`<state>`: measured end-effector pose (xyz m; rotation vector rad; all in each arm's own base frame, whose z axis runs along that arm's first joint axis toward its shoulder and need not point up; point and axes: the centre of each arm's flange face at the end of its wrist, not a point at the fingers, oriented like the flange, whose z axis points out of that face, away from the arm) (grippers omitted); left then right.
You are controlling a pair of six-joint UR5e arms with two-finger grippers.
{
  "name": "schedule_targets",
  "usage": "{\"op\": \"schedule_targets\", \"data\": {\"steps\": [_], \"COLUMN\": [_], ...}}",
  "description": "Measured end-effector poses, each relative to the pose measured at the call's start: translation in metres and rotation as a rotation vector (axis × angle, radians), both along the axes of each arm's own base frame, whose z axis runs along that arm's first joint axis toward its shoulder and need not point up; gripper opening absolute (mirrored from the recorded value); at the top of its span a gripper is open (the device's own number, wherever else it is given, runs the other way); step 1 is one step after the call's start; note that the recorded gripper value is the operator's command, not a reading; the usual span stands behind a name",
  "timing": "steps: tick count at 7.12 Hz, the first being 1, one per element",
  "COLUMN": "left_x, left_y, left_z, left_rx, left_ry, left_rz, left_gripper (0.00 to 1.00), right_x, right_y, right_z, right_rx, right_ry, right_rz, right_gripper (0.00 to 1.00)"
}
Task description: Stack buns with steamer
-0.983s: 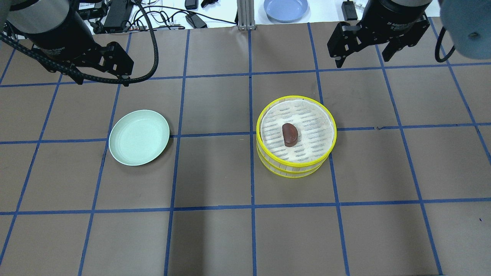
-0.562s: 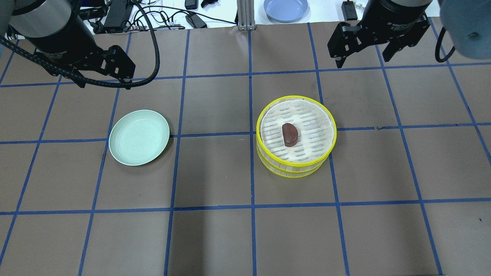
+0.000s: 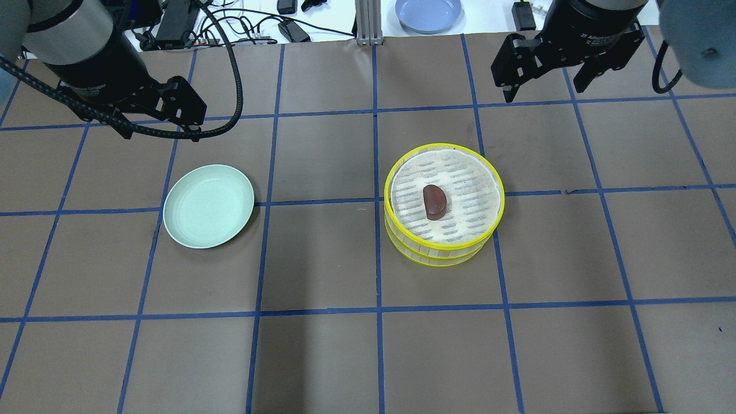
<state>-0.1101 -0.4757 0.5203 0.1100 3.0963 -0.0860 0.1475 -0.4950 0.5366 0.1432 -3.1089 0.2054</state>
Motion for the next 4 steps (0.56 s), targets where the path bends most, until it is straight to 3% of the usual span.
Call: {"op": "schedule_targets", "data": {"steps": [4], "left_x": [-0.0005], "left_y": [0.0008], "left_z": [-0.0033], "left_rx": [0.008], "left_ry": [-0.005], "left_rz": [-0.004], "left_gripper": [1.0], "right_x": [-0.0002], "right_y": [0.0], "right_z": [-0.0002], "right_rx": [0.0], "right_ry": [0.003], "right_rz": [0.005], "right_gripper": [1.0]}}
